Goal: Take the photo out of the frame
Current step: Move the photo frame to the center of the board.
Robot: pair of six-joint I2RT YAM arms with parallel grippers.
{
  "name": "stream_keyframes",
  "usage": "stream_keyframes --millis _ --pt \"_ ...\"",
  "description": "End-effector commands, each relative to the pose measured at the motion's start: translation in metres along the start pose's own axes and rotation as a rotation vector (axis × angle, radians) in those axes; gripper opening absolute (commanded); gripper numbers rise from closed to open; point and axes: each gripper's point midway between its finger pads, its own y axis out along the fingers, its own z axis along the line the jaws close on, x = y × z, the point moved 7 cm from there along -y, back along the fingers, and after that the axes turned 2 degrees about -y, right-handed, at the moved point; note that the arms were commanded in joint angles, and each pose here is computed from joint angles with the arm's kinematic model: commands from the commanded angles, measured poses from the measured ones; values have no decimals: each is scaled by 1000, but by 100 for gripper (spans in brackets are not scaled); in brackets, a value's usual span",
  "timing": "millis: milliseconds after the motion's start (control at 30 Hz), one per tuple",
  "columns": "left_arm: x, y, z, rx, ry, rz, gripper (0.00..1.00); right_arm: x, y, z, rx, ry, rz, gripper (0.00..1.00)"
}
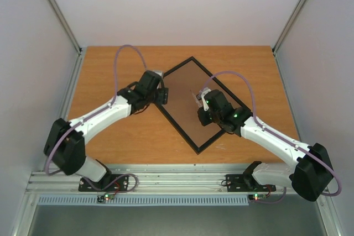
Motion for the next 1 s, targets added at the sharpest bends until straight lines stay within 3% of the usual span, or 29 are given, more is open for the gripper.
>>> stream_keyframes --millis 0,300,500,800,967 --pt "35 29 24 36 272 27 78 -1 2 -2 -11 7 -3 1" --pt "73 112 67 -59 213 128 77 -3 10 -2 -19 -3 19 1" --pt "72 151 86 -114 173 248 74 -3 11 -2 -18 -6 21 1" --pt "51 173 111 -148 61 336 72 -4 14 -2 -15 -8 33 1" --pt "43 175 114 -141 28 381 64 -3 12 -1 -11 -7 27 1"
